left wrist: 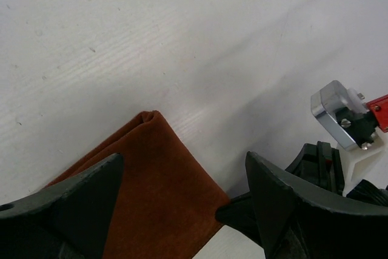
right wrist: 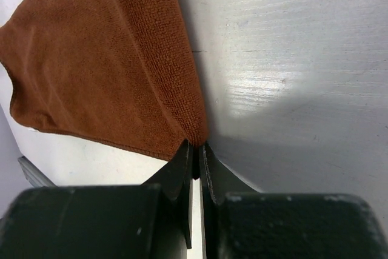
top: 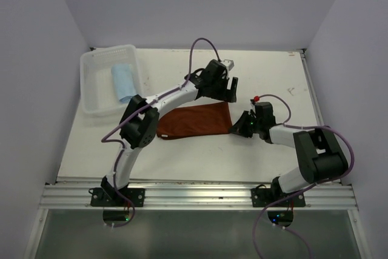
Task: Roll the towels
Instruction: Fold the towel, then roll the towel
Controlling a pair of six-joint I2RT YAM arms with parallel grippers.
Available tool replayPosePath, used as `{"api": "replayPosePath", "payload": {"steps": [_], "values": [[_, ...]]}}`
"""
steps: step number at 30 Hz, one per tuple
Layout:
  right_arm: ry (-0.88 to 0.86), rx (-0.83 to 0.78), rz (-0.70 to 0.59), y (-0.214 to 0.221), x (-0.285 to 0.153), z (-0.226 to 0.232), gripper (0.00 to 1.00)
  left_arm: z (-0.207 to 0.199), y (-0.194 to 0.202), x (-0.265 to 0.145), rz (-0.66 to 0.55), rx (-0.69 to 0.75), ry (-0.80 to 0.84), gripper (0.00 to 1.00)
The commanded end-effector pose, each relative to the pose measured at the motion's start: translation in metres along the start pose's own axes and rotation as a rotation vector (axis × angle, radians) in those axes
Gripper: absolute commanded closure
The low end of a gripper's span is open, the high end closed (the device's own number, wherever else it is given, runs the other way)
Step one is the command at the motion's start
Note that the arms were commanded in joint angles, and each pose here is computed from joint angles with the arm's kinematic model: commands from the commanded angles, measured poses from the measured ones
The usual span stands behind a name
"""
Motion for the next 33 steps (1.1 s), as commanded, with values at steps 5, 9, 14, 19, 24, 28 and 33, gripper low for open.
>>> {"api": "replayPosePath", "payload": {"steps": [5,9,14,19,24,28,33], "values": [[0.037,-0.041,-0.076,0.005,0.004,-0.011,1.00,-0.020,0.006,0.005,0.023,-0.087,-0.038,0.21],[0.034,-0.048,-0.073,0.007,0.007,-0.009,1.00,-0.027,0.011,0.007,0.018,-0.108,-0.084,0.28],[0.045,-0.055,-0.089,0.006,0.006,-0.009,1.00,-0.028,0.018,0.017,0.038,-0.133,-0.105,0.32],[0.048,-0.061,-0.100,0.007,0.004,-0.010,1.00,-0.022,0.019,0.025,0.020,-0.150,-0.168,0.35],[0.071,-0.075,-0.125,0.008,-0.002,-0.013,1.00,-0.021,0.015,0.037,0.005,-0.166,-0.180,0.41],[0.082,-0.110,-0.150,0.007,-0.010,-0.009,1.00,-0.017,0.013,0.043,-0.009,-0.172,-0.202,0.43],[0.089,-0.134,-0.167,0.006,-0.014,-0.006,1.00,-0.015,0.019,0.053,0.007,-0.175,-0.205,0.44]]}}
Point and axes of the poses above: each gripper's point midway between its finger pads, its own x axis out along the fingers, its own z axis along the line the jaws close on, y = z × x, the point moved 9 cm from there along -x, back along the fingers, and after that the axes turned 5 degrees about x, right-handed, at the moved point
